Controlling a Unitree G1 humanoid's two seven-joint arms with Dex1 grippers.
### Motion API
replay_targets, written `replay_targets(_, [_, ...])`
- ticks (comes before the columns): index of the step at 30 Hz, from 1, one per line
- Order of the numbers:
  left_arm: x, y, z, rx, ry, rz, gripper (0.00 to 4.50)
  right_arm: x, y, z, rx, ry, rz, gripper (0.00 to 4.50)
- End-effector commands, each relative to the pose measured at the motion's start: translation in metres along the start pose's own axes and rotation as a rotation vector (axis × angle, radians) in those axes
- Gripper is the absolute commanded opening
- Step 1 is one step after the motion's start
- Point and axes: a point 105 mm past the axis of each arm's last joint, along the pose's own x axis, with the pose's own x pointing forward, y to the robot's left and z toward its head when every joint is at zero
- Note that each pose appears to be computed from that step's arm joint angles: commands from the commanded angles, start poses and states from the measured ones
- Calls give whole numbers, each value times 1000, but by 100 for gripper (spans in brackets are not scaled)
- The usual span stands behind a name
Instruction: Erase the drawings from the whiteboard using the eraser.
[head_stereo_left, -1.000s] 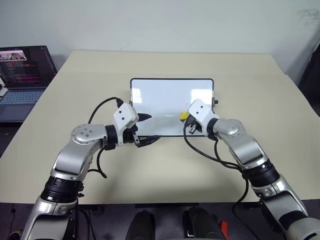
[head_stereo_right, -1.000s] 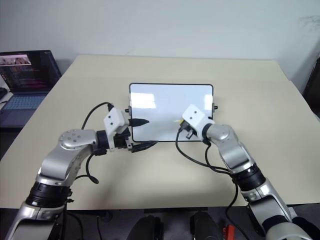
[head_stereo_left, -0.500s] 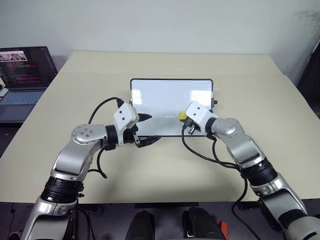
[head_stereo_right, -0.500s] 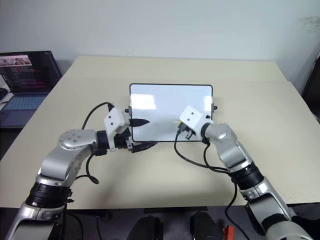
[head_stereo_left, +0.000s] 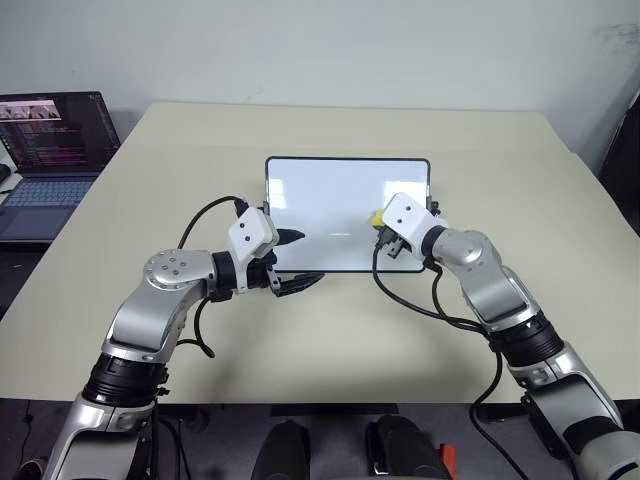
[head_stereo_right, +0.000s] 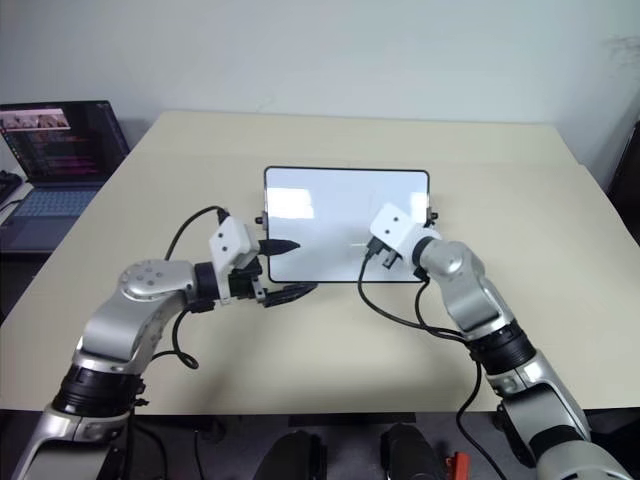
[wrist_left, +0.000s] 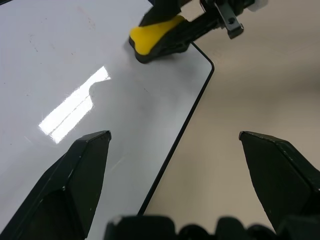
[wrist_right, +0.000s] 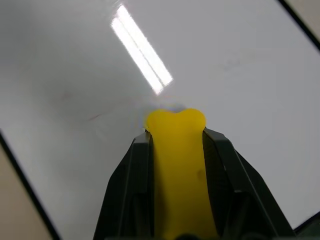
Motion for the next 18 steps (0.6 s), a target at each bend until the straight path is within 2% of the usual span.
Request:
replay_targets(1, [1,1,11,27,-42,-6,450,-1,13,-21,22,83,54,100])
replay_targets(4, [2,1,12,26,-44,-8,450,-1,-4,-15,16,58,-42,100])
replay_targets(6, [2,1,12,26,-45,-9,450,-1,-32,-5,1,22,-176,100])
replay_targets(8, [2,1,12,26,-45,-9,450,-2,-43,-1,-2,2,-225,100])
replay_targets(13, [1,0,12,22,-46,-10,450,3,-32,-3,11,13,-170,100])
replay_targets(18, [1,0,13,21,-47,-6,450,2,7,-23,9,100,42,100])
